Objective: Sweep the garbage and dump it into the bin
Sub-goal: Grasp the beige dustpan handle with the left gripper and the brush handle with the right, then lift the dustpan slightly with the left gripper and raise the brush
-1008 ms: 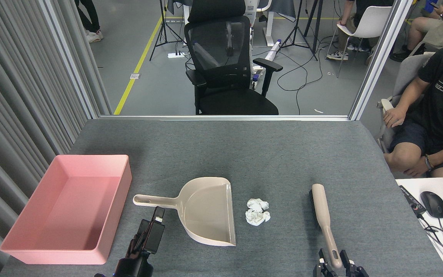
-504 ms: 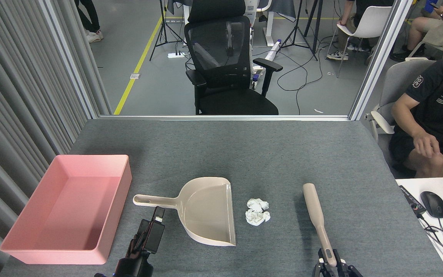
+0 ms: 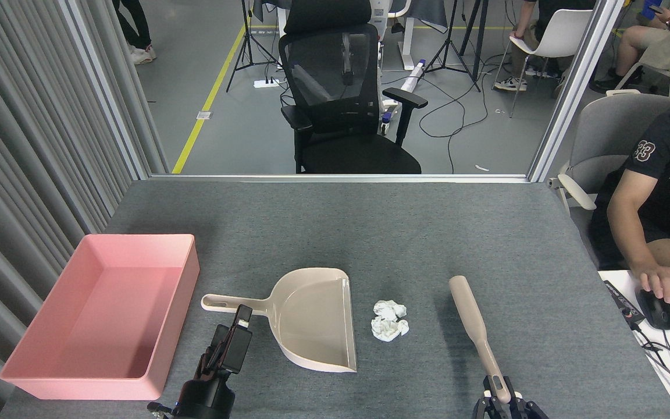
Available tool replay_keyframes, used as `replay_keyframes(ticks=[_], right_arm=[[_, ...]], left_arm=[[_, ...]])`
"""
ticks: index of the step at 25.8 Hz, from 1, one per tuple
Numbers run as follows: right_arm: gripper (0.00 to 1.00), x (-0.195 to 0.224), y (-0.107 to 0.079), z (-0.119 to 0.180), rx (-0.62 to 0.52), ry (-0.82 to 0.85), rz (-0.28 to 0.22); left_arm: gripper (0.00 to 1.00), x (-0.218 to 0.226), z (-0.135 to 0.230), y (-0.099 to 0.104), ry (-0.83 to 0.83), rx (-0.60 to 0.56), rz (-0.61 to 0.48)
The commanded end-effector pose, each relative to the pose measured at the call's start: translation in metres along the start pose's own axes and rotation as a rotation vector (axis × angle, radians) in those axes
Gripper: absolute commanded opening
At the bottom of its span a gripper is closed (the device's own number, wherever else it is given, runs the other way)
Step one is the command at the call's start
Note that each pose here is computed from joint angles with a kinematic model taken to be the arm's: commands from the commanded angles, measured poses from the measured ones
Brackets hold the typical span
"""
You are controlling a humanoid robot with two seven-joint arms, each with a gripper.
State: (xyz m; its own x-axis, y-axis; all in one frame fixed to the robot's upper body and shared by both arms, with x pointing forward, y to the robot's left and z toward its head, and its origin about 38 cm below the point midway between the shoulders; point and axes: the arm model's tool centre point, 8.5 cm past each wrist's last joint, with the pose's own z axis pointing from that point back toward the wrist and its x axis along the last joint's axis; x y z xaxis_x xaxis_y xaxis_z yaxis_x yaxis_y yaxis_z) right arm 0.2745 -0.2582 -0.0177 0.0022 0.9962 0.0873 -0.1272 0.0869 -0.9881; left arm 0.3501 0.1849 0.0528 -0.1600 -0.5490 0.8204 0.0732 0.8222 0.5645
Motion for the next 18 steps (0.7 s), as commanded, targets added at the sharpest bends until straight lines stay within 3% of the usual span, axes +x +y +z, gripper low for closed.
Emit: replay_keyframes(ticks=[1,6,14,18], right_arm=[[0.09,0.0,-0.001,0.0,-0.006,0.0,-0.006],[0.09,-0.005,-0.004,0.001,-0.026,-0.003,-0.076],[0.09,-0.004,-0.005,0.0,-0.032,-0.003,-0.081],[0.09,-0.002,-0.005,-0.001,-0.036,-0.002,-0.088]], left_arm=[[0.99,-0.005,-0.014,-0.003,0.013,-0.006,0.002],[0.99,-0.011,-0.022,0.0,0.025,0.022,-0.001],[0.99,-0.033,-0.02,-0.022,0.106,-0.001,0.029],[0.99,-0.04,-0.033,-0.023,0.124,-0.005,0.03]])
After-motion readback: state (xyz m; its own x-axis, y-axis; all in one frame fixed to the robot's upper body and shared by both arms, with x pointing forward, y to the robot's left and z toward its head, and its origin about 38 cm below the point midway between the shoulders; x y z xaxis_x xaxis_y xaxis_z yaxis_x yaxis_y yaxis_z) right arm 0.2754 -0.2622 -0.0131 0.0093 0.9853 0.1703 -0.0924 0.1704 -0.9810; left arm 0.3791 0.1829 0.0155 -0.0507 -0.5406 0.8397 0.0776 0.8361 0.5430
